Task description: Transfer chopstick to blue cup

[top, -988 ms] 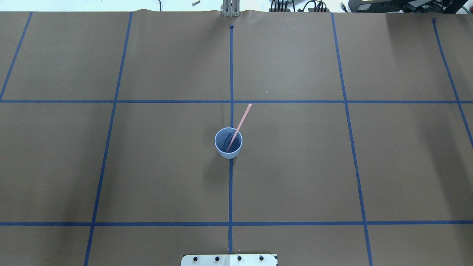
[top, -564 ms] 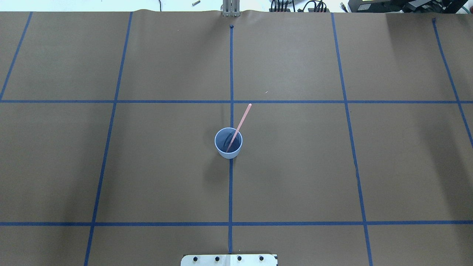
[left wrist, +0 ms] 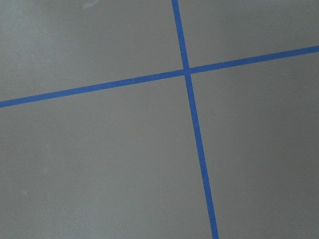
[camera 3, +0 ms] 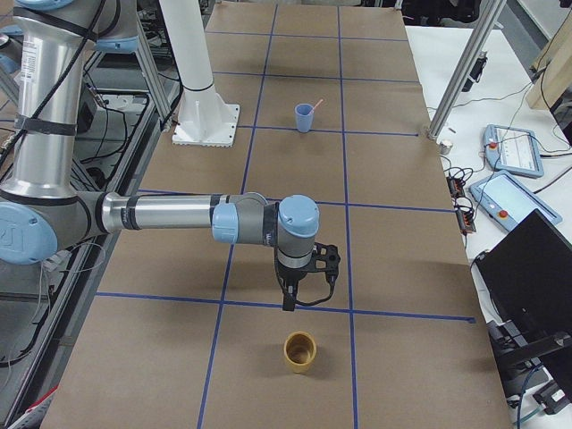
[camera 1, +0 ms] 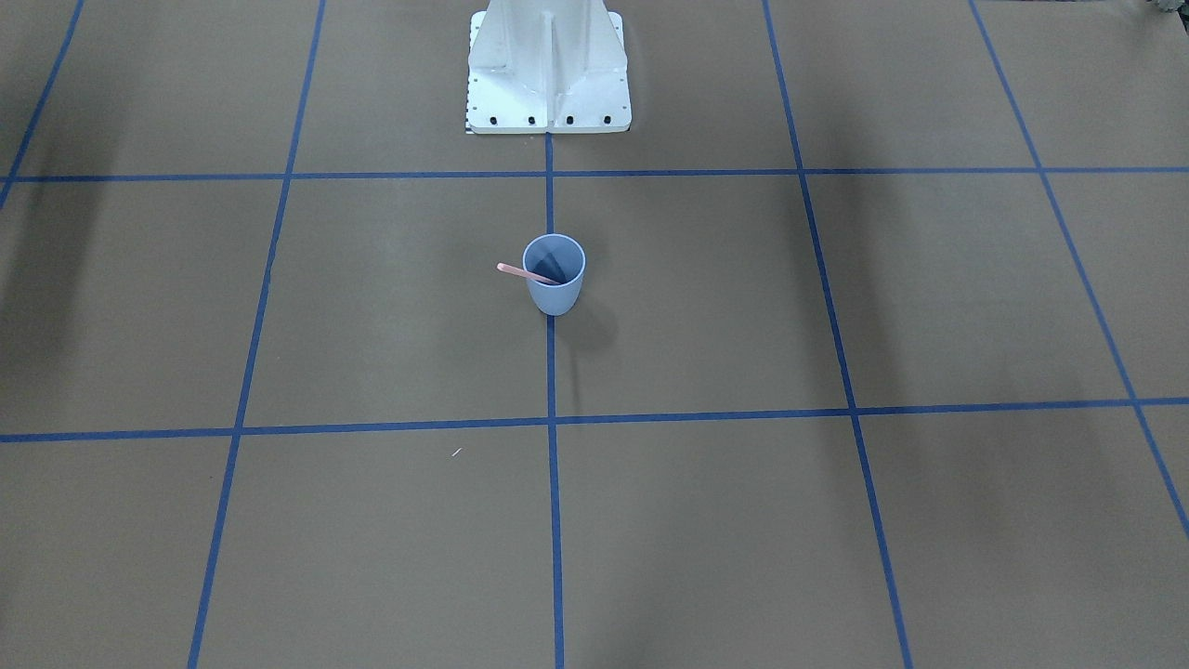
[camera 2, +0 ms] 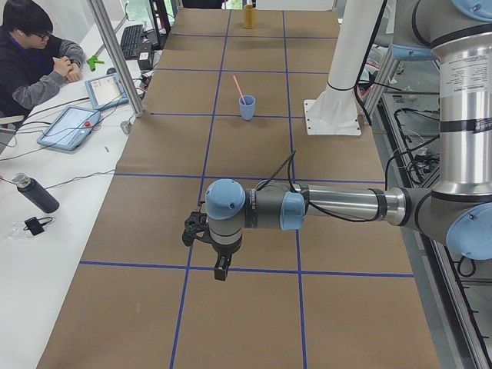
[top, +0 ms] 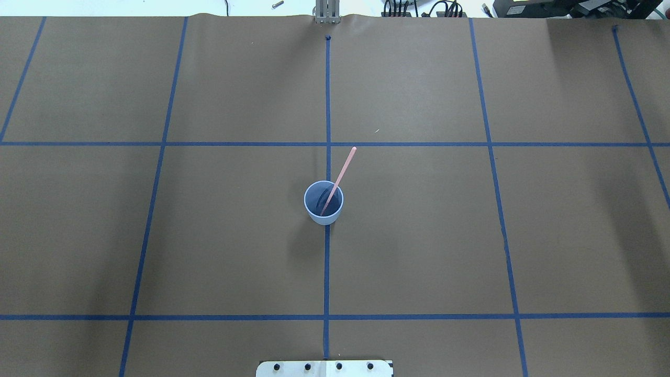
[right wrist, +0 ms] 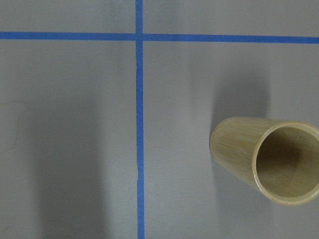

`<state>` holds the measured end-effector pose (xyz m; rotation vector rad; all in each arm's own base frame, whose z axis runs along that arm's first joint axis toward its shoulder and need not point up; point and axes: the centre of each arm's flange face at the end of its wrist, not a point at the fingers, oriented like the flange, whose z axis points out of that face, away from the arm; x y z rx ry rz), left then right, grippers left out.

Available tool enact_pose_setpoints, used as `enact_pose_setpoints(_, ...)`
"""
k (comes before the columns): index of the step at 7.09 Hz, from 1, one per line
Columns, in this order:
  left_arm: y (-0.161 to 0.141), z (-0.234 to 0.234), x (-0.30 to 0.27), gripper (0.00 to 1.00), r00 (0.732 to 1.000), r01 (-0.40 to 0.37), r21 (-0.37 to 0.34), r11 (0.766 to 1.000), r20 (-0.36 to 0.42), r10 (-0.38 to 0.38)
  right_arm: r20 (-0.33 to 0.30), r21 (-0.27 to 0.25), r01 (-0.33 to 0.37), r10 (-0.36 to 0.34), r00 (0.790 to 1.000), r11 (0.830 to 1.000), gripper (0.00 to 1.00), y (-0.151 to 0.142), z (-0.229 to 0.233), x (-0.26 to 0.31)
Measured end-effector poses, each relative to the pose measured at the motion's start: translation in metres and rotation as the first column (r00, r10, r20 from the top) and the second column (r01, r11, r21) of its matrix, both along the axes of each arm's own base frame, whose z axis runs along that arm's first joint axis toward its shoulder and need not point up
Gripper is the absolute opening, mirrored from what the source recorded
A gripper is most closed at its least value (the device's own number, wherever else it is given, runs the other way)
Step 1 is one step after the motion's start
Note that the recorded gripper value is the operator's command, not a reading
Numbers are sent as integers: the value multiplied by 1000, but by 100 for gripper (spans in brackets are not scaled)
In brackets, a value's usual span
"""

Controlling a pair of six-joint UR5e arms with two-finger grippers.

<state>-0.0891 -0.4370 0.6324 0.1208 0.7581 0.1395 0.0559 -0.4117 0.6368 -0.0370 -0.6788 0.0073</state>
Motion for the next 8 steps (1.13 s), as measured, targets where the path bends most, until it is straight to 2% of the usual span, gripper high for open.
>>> enact_pose_setpoints(8, 3, 3, 1, 99, 1000, -1, -7, 1000, 0, 1, 6, -5, 0, 0, 1000, 1000, 100, 3, 2, 0)
